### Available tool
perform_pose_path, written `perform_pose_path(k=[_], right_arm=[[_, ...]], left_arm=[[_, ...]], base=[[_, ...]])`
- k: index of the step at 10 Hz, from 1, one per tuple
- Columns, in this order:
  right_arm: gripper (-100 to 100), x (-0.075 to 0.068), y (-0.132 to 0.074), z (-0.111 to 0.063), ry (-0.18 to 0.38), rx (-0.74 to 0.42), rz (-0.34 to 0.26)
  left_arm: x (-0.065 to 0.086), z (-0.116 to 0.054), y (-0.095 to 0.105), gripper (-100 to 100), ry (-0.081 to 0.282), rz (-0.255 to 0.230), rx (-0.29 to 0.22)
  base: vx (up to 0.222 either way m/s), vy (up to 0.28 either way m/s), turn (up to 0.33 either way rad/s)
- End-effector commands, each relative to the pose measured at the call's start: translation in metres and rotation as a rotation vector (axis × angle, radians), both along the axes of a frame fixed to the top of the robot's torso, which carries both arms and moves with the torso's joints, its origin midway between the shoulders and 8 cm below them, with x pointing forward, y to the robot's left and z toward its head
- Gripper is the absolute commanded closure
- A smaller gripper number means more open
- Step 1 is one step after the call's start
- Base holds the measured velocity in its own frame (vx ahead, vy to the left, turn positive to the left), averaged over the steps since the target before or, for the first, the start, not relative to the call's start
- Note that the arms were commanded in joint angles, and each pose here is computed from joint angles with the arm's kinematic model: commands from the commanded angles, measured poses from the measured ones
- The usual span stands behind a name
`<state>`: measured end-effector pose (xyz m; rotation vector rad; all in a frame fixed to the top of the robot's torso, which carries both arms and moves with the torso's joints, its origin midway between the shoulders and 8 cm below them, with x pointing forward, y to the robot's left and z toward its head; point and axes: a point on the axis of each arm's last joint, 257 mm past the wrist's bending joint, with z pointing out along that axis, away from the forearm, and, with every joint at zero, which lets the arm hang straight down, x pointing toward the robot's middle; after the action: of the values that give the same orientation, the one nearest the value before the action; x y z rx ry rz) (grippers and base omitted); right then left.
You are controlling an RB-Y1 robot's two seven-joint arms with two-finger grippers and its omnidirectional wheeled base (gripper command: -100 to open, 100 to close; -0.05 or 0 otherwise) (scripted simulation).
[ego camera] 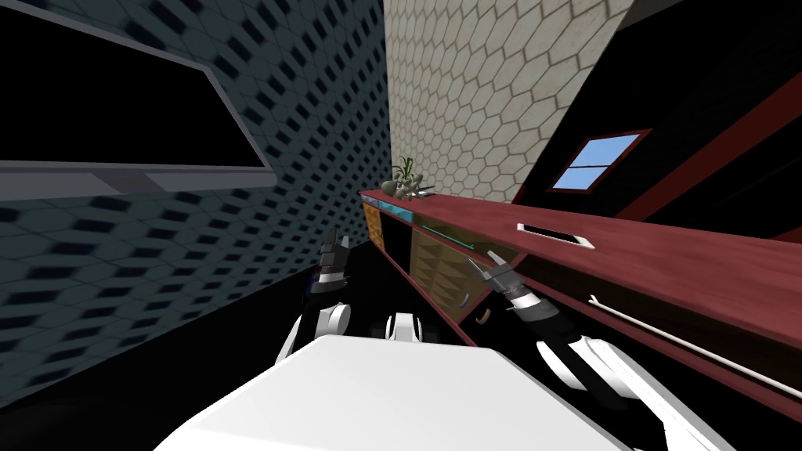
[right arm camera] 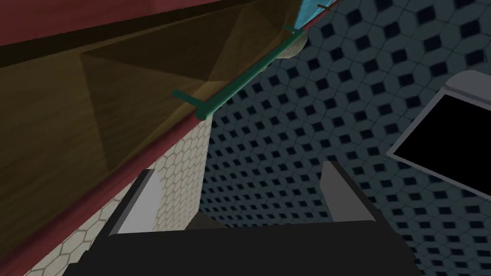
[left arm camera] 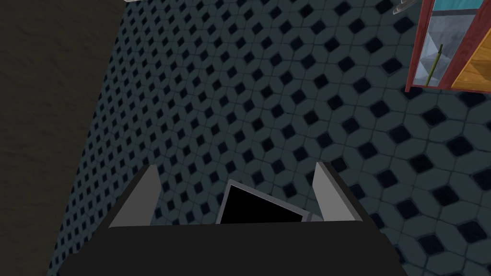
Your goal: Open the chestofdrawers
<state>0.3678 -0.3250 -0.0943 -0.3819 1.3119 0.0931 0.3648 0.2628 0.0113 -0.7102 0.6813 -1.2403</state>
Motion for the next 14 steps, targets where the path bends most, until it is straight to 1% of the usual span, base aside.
perform_pose_path(k=[1,2,5,6,9,11,14], right_arm=[[-100,0.005,-0.026,-0.016,0.027,-0.226,-0.045],[-100,0.005,-0.026,-0.016,0.027,-0.23,-0.044],[-100,0.009,-0.062,-0.03,0.056,-0.488,-0.089],[-100,0.009,-0.062,-0.03,0.056,-0.497,-0.084],[-100,0.012,-0.101,-0.036,0.078,-0.75,-0.118],[-100,0.015,-0.125,-0.035,0.086,-0.915,-0.13],[-100,0.019,-0.155,-0.03,0.093,-1.116,-0.145]], left_arm=[[0.0,0.0,0.0,0,0.0,0.0,0.0],[0.0,0.0,0.0,0,0.0,0.0,0.0],[0.0,0.0,0.0,0,0.0,0.0,0.0],[0.0,0.0,0.0,0,0.0,0.0,0.0],[0.0,0.0,0.0,0,0.0,0.0,0.0],[0.0,0.0,0.0,0,0.0,0.0,0.0],[0.0,0.0,0.0,0,0.0,0.0,0.0]], base=[[0.025,0.126,-0.018],[0.03,0.079,-0.012],[0.026,0.088,-0.016],[0.015,0.078,-0.008],[0.006,0.093,-0.015],[0.022,0.131,-0.018],[0.03,0.093,-0.014]])
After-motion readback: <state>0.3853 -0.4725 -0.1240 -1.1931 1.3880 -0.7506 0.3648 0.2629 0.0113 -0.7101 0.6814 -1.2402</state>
